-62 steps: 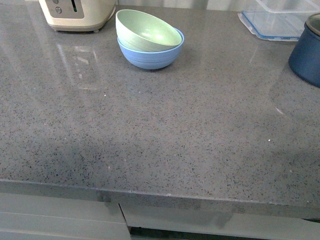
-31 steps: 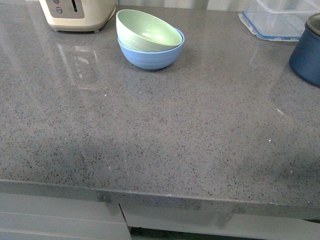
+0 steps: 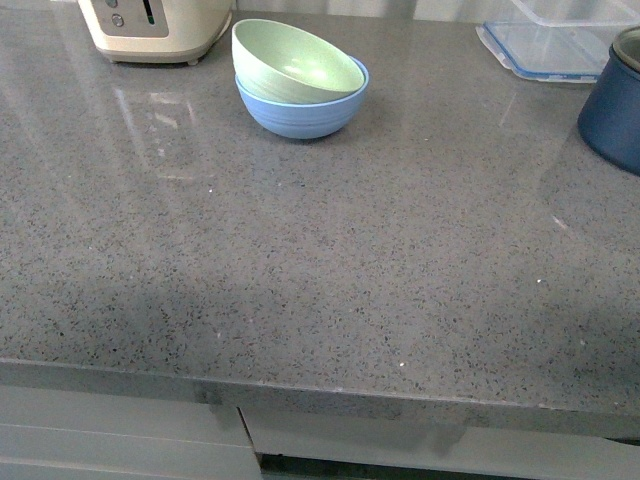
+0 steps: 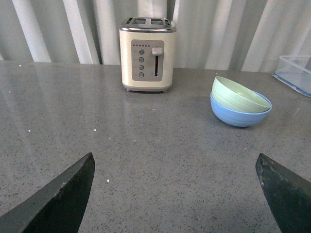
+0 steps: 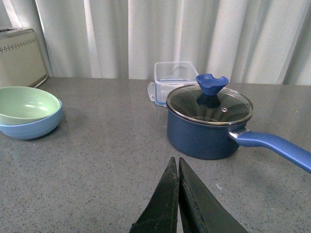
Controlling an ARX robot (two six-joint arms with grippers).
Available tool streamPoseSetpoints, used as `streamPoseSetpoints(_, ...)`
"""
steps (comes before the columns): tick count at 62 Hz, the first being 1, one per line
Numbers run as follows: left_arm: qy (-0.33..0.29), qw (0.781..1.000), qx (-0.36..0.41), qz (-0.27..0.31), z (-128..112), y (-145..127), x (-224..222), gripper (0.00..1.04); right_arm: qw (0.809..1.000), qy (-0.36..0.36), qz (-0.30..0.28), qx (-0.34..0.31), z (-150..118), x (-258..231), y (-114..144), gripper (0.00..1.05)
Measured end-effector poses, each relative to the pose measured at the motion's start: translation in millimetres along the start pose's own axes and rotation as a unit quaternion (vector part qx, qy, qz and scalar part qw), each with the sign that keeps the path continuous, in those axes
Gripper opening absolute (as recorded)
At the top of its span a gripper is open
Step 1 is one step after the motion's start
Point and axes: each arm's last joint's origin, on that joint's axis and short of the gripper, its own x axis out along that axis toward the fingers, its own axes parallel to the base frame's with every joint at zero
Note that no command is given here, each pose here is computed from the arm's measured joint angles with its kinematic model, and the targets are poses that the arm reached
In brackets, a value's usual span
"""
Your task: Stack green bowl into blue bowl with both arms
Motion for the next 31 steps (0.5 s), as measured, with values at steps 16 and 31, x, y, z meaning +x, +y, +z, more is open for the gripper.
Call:
streamPoseSetpoints(16,0.0,1.0,0.0,0.0,0.0,0.0,0.0,0.98,1.0,0.0,0.0,0.0,-0.3,-4.1,0.0,0.01)
streamPoseSetpoints(31,0.0,1.0,0.0,0.0,0.1,0.0,-0.1,0.98,1.0,0.003,0.001,0.0,-3.0,-15.1,0.1,0.01)
